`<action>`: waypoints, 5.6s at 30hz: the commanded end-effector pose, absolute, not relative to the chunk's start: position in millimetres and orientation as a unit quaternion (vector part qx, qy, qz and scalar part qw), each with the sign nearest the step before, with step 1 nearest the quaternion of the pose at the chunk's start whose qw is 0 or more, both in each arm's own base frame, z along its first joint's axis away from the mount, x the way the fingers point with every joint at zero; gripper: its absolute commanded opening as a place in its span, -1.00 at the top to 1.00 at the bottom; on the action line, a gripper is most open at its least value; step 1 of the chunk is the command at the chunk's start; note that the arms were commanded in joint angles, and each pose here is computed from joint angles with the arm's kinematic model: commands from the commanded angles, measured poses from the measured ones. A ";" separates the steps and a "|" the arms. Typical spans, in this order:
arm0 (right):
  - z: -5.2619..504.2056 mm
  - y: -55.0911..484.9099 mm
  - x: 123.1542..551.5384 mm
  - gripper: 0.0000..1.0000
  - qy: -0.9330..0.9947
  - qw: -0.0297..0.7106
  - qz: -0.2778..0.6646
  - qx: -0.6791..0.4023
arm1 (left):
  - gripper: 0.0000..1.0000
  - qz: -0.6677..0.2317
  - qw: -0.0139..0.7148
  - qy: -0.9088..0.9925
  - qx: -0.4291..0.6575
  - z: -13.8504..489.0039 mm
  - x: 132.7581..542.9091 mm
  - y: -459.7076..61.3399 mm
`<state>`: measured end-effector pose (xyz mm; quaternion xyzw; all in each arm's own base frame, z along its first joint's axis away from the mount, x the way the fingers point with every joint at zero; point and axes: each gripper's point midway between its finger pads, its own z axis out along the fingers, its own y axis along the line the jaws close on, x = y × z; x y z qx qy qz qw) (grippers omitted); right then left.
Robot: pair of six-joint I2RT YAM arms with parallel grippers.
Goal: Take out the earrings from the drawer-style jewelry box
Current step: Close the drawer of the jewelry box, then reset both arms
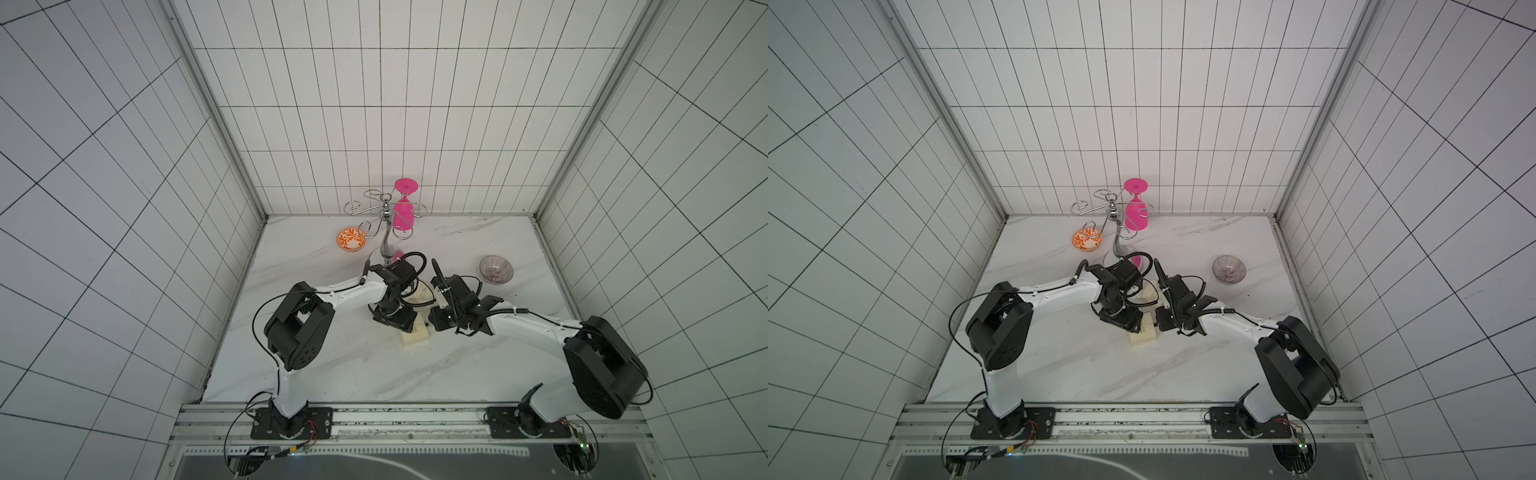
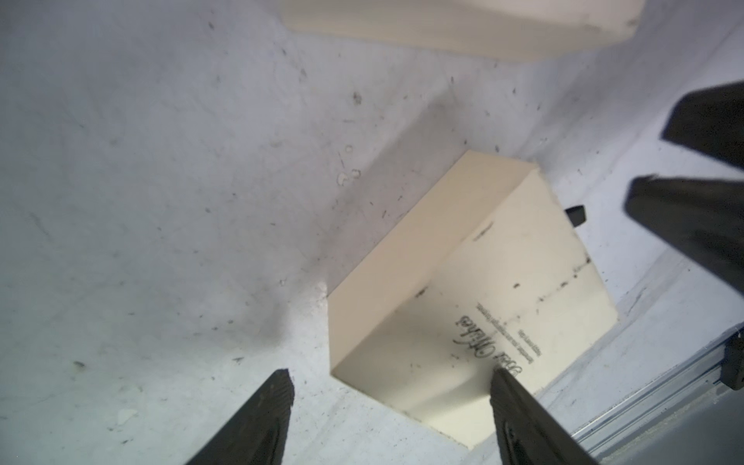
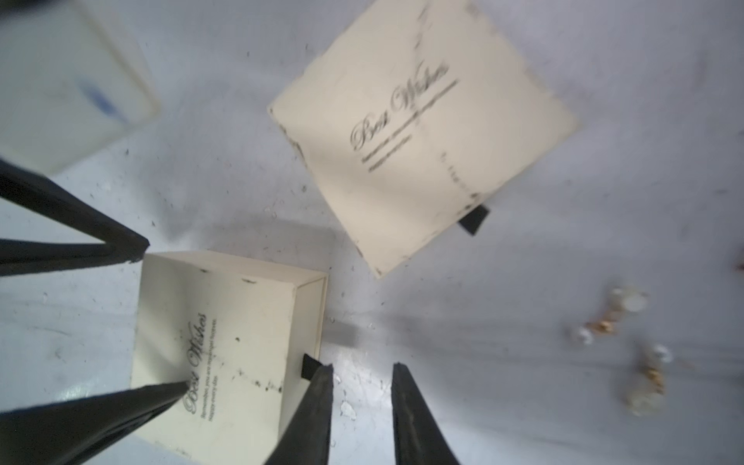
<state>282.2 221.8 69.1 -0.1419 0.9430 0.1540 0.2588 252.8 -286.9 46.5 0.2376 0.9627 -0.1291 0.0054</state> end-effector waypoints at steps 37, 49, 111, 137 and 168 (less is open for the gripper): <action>141.5 -54.6 368.8 -0.99 0.745 0.605 -0.204 0.192 | -0.95 0.225 0.503 0.810 -0.202 191.3 347.8 28.0; 130.7 -47.8 373.4 -0.99 0.736 0.663 -0.094 0.102 | -0.95 0.192 0.486 0.819 -0.238 151.0 363.3 43.8; 131.1 -48.1 372.3 -0.99 0.737 0.661 -0.096 0.101 | -0.96 0.106 0.647 0.752 -0.067 130.5 392.5 2.2; 130.6 -47.8 372.4 -0.99 0.737 0.661 -0.096 0.101 | -0.95 0.102 0.642 0.757 -0.069 129.7 394.7 3.4; 130.9 -47.8 372.4 -0.99 0.737 0.661 -0.096 0.101 | -0.95 0.102 0.642 0.757 -0.069 129.8 395.1 3.6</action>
